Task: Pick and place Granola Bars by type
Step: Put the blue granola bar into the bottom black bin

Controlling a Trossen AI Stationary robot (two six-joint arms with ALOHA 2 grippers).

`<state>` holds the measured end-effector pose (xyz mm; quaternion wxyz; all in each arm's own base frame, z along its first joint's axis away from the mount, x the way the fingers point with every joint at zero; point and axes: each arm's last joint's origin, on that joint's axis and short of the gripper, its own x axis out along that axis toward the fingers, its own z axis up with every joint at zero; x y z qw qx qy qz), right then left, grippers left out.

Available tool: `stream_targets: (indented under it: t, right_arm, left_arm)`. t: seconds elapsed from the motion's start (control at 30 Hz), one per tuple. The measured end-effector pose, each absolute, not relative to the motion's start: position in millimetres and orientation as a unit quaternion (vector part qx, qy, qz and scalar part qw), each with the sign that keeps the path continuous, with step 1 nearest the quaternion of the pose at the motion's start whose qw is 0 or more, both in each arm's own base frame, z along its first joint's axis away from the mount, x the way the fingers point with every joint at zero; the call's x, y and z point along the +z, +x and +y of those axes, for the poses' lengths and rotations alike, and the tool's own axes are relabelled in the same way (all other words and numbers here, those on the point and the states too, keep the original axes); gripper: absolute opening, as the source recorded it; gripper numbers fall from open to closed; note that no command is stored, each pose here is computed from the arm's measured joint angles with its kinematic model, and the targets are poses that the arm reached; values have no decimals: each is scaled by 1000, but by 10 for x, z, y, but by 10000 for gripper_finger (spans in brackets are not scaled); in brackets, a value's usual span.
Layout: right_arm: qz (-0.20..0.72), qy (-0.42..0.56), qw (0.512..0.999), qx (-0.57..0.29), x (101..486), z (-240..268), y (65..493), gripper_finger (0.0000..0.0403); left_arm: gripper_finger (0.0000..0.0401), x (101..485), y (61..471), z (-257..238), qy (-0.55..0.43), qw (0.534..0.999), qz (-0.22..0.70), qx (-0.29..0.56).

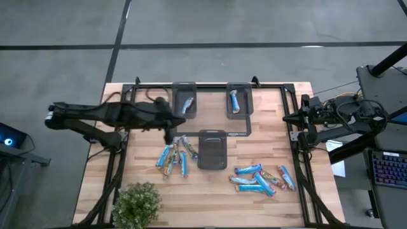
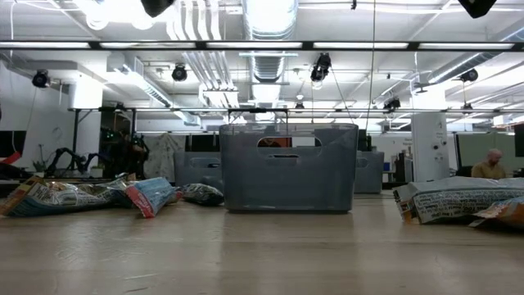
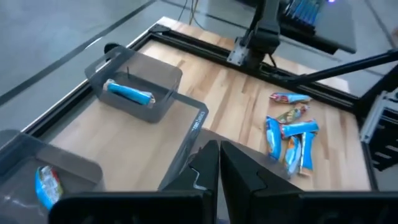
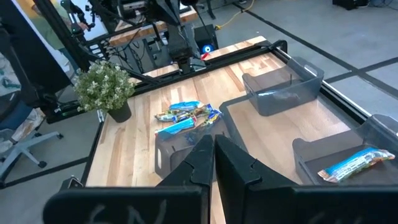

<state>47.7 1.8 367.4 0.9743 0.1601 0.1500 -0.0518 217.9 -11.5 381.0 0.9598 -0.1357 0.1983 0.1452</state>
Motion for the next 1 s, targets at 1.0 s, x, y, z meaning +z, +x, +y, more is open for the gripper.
stream_targets:
  t: [1.0]
  right_arm:
    - [219,157,963,-28,3718,106,869,9]
  left_arm:
    - [0,3766,1241,-54,-98,976,175,88]
